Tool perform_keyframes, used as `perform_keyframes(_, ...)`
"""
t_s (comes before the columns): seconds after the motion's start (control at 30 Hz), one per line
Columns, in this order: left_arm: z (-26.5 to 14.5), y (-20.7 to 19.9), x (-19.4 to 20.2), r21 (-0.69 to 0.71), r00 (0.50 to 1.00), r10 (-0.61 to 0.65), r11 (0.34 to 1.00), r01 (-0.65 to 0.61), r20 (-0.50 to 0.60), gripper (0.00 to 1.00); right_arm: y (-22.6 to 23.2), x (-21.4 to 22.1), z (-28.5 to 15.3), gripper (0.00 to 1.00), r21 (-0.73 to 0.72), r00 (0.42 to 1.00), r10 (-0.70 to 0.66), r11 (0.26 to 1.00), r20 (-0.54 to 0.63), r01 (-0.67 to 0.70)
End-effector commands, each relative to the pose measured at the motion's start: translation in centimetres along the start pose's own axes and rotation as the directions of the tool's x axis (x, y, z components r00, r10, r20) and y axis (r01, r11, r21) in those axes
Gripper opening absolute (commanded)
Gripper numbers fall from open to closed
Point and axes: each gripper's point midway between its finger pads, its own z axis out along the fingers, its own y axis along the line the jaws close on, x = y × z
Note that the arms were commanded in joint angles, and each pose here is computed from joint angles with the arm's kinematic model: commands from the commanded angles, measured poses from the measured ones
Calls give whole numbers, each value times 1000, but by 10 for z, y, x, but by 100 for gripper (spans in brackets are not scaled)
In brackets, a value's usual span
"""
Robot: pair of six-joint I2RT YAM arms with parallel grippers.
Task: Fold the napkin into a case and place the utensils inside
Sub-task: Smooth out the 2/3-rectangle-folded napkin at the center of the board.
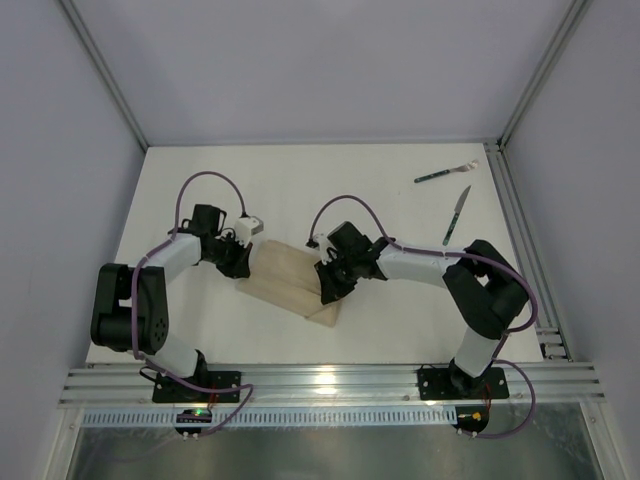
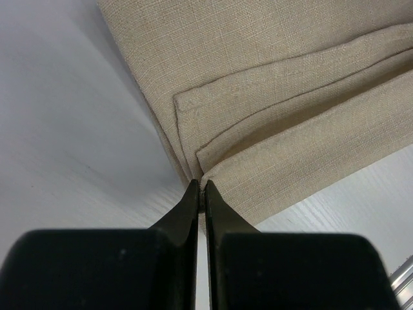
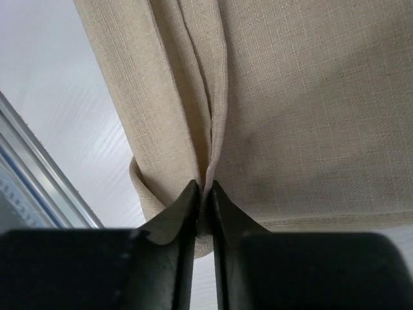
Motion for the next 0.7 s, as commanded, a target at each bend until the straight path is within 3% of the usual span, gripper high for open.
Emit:
perform_keyframes(0.0, -4, 5, -8, -11, 1000, -5, 1000, 5, 10, 0, 1, -11, -8, 11, 20, 998, -6, 1000, 57, 5)
perform_keyframes(0.07, -4, 6, -9, -14, 1000, -3, 1000, 3, 10, 0, -2, -12, -8, 4, 15, 998, 12, 1000, 62, -13)
perform_keyframes(0.33, -5, 7, -4, -16, 1000, -3, 1000, 2, -19, 2, -10, -5, -4, 4, -47, 997, 49, 998, 67, -46)
perform_keyframes(0.43, -6, 7, -6, -19, 1000, 5, 1000, -5, -19, 9, -15, -4, -1, 4, -71, 997, 49, 997, 59, -44)
perform_keyframes(0.57, -15, 7, -13, -29, 1000, 9, 1000, -9, -8, 35, -18, -7, 2, 4, -77, 999, 14, 997, 43, -11)
perform_keyframes(0.67, -30, 8, -25, -69, 999, 25, 997, -23, 20, 39, -20, -6, 2, 4, -82, 999, -7, 997, 32, 10)
